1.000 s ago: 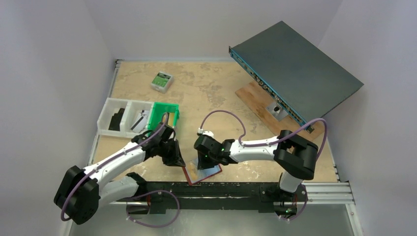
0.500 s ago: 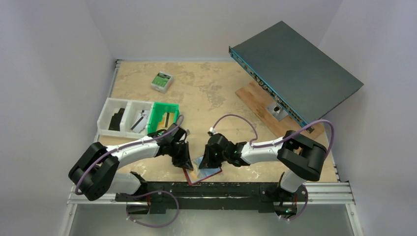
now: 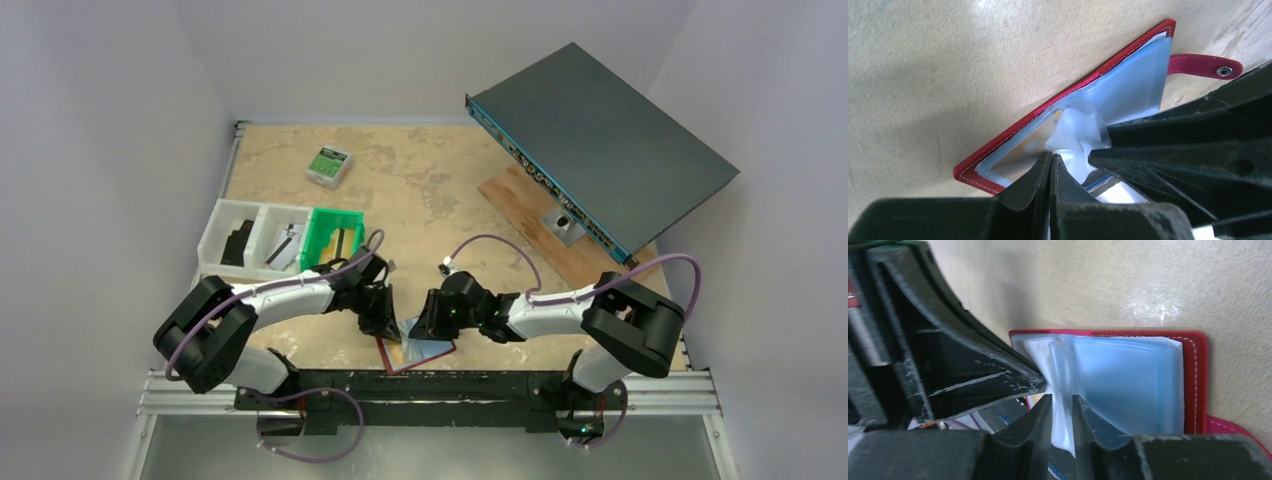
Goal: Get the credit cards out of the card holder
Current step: Remove the credit card from the card holder.
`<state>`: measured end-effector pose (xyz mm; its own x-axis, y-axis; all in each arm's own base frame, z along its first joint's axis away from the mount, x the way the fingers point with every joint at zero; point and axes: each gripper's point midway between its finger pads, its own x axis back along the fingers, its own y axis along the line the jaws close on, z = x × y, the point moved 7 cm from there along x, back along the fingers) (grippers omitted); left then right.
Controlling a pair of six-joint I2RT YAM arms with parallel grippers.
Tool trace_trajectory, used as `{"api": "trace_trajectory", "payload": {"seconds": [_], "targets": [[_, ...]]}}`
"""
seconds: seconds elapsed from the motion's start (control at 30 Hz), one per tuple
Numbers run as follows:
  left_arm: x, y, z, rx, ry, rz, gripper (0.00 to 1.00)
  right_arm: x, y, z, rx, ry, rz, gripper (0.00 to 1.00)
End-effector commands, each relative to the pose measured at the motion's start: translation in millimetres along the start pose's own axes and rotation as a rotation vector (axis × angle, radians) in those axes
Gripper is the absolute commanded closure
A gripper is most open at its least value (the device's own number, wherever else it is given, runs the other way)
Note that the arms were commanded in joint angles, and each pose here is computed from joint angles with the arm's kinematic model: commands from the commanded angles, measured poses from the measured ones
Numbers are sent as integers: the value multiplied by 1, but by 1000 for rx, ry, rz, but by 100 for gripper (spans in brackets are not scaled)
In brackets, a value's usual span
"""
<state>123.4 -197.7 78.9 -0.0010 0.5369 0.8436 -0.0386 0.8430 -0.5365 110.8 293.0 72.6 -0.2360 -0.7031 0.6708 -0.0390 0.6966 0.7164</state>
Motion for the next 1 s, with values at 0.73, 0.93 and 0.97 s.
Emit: {"api": "trace_trajectory", "payload": {"seconds": [0.73,0.93,0.97], "targets": [[7,-48,-15,-131,-28,127,100,37,16,-24,157,-197,219,68],[4,-64,-17,-151,-14,159,100,58,18,-31,150,-267,254,68],[3,-67,-18,-155,-11,163,100,61,17,-31,142,-273,262,68]]}}
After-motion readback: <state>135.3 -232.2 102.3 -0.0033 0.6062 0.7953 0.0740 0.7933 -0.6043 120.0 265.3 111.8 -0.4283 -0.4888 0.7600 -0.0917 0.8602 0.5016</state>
